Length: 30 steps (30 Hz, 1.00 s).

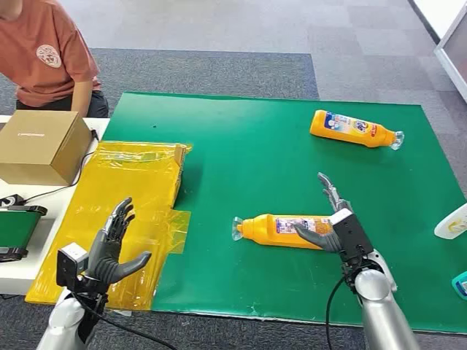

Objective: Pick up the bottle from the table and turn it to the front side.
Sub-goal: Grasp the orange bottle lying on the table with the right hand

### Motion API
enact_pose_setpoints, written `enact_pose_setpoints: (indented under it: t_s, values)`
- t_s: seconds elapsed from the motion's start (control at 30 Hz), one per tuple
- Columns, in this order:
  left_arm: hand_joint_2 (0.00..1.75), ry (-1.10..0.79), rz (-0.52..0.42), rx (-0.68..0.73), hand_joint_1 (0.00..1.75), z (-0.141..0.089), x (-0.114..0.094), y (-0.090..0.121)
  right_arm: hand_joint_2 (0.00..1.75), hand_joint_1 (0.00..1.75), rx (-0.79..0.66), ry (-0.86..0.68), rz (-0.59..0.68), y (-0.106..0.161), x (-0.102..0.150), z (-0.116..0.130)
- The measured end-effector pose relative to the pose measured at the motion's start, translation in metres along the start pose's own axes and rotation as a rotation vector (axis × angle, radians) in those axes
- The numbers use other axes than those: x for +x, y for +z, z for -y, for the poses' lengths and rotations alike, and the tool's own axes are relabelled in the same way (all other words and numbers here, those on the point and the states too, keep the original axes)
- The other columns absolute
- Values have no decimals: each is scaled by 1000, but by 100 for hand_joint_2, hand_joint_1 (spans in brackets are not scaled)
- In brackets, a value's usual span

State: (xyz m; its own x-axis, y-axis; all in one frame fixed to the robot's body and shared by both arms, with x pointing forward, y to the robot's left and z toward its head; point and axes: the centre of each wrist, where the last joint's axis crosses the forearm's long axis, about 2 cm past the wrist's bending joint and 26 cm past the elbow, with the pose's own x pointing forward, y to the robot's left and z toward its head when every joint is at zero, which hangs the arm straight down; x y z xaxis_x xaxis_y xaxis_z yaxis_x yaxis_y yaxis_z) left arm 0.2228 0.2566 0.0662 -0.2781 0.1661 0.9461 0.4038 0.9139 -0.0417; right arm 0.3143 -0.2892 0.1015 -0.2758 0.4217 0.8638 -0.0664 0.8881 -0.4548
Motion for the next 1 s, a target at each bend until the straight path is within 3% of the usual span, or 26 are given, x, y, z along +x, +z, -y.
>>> enact_pose_setpoints:
  t_s: [0.57, 0.87, 1.0]
  values:
    - [175, -10, 72, -6, 0, 10, 26, 4, 175, 0, -48, 125, -85, 26, -21, 18]
    - [175, 3, 107, -26, 0, 10, 43, -6, 175, 0, 116, 722, -120, 28, -17, -2]
    - [175, -63, 115, -36, 0, 11, 49, -11, 175, 0, 185, 856, -90, 27, -15, -18]
